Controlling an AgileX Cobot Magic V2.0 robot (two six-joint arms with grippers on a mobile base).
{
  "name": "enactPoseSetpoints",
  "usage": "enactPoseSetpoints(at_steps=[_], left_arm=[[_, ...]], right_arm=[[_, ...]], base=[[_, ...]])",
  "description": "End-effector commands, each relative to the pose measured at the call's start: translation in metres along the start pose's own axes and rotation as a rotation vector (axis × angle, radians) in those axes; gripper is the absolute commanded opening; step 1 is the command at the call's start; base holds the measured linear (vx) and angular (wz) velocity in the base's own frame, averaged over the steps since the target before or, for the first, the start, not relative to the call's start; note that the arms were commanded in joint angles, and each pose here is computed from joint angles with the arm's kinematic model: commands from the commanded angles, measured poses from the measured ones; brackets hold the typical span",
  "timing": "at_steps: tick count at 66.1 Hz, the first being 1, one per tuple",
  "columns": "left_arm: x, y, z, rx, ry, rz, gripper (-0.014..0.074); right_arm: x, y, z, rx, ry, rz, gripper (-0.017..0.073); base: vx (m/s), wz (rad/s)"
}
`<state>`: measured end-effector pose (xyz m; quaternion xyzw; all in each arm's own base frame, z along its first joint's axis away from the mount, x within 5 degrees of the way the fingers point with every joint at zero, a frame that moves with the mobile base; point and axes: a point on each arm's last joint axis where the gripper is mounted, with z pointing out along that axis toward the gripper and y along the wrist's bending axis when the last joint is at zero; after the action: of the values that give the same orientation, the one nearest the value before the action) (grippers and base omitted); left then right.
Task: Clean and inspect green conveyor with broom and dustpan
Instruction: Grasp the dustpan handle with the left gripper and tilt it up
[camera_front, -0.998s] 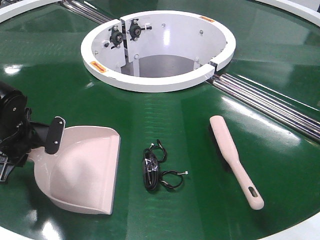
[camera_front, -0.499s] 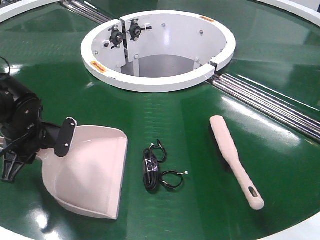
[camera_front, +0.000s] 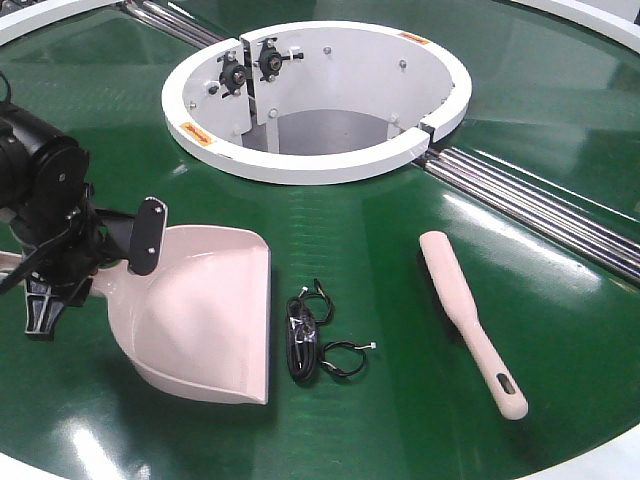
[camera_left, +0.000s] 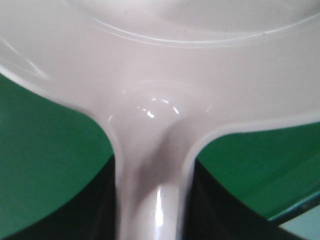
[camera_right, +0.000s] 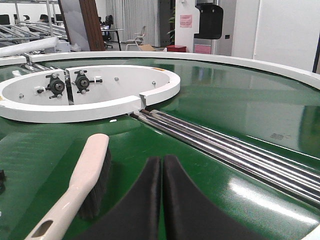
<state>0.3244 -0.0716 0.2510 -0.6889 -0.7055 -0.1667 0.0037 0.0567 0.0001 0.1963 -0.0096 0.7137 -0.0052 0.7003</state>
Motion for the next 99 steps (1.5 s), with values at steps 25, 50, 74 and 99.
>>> enactPoseSetpoints(at_steps=[25,50,74,99], left_arm=[[0.001,0.004,-0.007,-0.008,0.022,0.001,0.0000],[-0.005,0.005,-0.007,-0.040,0.058,0.046,0.0000],[-0.007,0.003,-0.007,-0.016,0.033,0.030,0.0000],[-0.012,0.000,-0.007,0.012,-0.015,0.004,0.0000]], right_arm=[[-0.006,0.000,-0.001,-0.004,-0.078,-0.007,-0.0008],[-0.006,0.000,-0.001,-0.004,-0.078,-0.007,-0.0008],[-0.006,0.000,-0.001,-0.004,-0.078,-0.007,-0.0008],[-0.006,0.000,-0.001,-0.004,-0.078,-0.007,-0.0008]], base=[[0.00,0.00],[0.00,0.00],[0.00,0.00],[0.00,0.00]])
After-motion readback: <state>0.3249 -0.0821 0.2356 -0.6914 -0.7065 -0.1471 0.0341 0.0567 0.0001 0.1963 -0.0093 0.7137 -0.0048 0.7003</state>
